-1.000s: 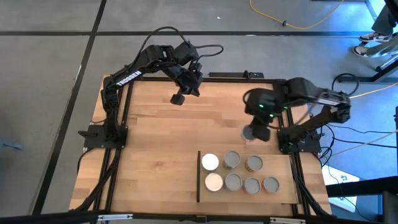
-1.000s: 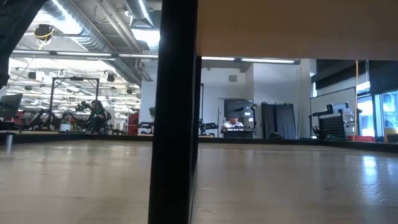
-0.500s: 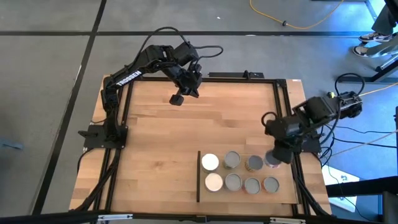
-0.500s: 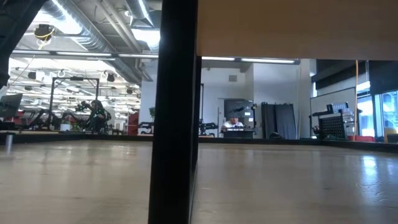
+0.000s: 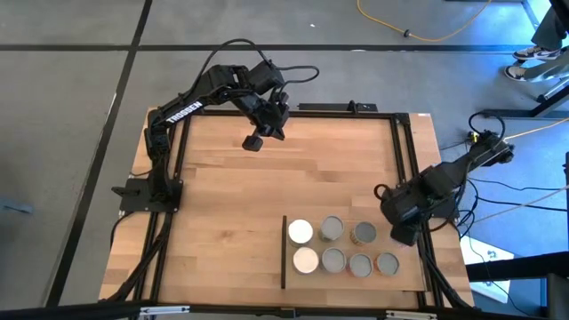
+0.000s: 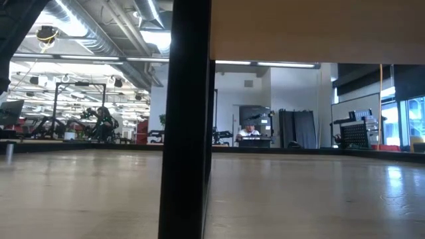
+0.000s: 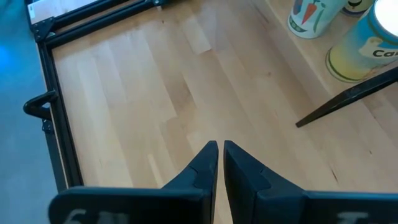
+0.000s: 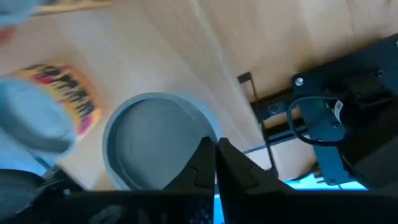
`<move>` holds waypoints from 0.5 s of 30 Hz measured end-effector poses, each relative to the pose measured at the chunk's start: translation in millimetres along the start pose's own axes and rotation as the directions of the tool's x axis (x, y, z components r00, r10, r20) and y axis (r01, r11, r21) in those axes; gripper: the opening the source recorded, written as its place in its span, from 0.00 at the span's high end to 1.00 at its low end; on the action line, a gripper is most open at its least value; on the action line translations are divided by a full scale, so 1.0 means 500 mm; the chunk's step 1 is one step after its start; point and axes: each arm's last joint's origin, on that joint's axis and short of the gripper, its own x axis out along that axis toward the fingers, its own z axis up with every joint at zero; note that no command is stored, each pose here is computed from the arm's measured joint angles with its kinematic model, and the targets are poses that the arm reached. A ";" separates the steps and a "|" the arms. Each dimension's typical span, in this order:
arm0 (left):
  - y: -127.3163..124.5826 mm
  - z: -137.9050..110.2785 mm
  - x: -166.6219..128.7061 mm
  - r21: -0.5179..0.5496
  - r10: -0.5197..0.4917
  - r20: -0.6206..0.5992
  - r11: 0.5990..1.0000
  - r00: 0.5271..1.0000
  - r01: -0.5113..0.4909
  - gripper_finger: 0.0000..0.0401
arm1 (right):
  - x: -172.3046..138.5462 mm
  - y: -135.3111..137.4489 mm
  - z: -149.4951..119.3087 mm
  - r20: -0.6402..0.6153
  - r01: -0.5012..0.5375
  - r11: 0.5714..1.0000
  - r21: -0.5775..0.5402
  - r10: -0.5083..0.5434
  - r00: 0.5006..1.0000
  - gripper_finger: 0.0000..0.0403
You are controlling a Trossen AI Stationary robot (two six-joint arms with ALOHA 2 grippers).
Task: Pick and place cans onto a shelf
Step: Put the tuna can on the shelf
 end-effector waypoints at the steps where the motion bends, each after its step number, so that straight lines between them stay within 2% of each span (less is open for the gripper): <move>1: 0.000 0.000 0.000 0.000 0.000 0.000 1.000 1.000 0.000 0.95 | 0.009 -0.001 0.002 -0.005 0.009 1.000 0.002 -0.009 1.000 1.00; 9: 0.000 0.000 0.000 -0.002 0.000 0.000 1.000 1.000 0.000 0.95 | 0.029 0.010 0.017 0.051 -0.037 0.999 -0.033 0.039 0.998 1.00; 15: 0.000 0.000 0.000 -0.008 0.001 0.000 1.000 1.000 -0.001 0.95 | 0.029 0.011 0.021 0.098 -0.024 0.999 -0.039 0.027 0.995 0.99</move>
